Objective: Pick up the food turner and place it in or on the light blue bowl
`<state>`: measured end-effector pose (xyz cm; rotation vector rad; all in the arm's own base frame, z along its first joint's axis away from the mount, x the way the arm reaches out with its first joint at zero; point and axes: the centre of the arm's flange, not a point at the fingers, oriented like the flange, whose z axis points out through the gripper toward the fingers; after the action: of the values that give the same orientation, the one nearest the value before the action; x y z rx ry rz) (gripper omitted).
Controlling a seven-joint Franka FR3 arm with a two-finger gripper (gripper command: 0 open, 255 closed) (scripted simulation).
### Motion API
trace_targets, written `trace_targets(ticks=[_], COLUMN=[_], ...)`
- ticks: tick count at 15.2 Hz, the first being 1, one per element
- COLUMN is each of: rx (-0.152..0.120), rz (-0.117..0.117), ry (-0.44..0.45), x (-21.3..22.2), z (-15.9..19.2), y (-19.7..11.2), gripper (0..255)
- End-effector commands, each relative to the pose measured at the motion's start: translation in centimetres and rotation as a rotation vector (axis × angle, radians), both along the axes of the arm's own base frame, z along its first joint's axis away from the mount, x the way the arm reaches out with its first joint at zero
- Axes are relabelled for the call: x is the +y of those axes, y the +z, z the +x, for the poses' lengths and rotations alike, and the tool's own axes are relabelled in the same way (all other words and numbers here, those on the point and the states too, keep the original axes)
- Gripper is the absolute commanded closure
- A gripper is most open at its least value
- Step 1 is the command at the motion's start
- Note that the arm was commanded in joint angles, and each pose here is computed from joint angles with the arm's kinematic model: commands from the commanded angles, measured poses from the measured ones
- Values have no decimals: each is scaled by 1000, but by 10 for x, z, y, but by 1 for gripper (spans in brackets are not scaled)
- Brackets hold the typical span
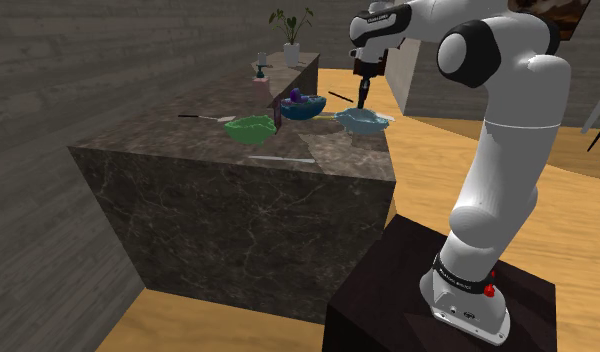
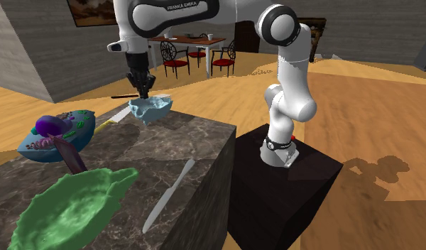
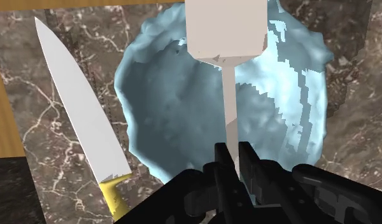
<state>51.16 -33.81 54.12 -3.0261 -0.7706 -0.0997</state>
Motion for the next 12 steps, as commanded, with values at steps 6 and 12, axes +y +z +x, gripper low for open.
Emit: trace_targets(ticks=[6,12], rx=[-1,-1], rz=[0,0], ry=[0,0], x=[0,0], z=[0,0], y=[-2,-2], gripper=[255,0])
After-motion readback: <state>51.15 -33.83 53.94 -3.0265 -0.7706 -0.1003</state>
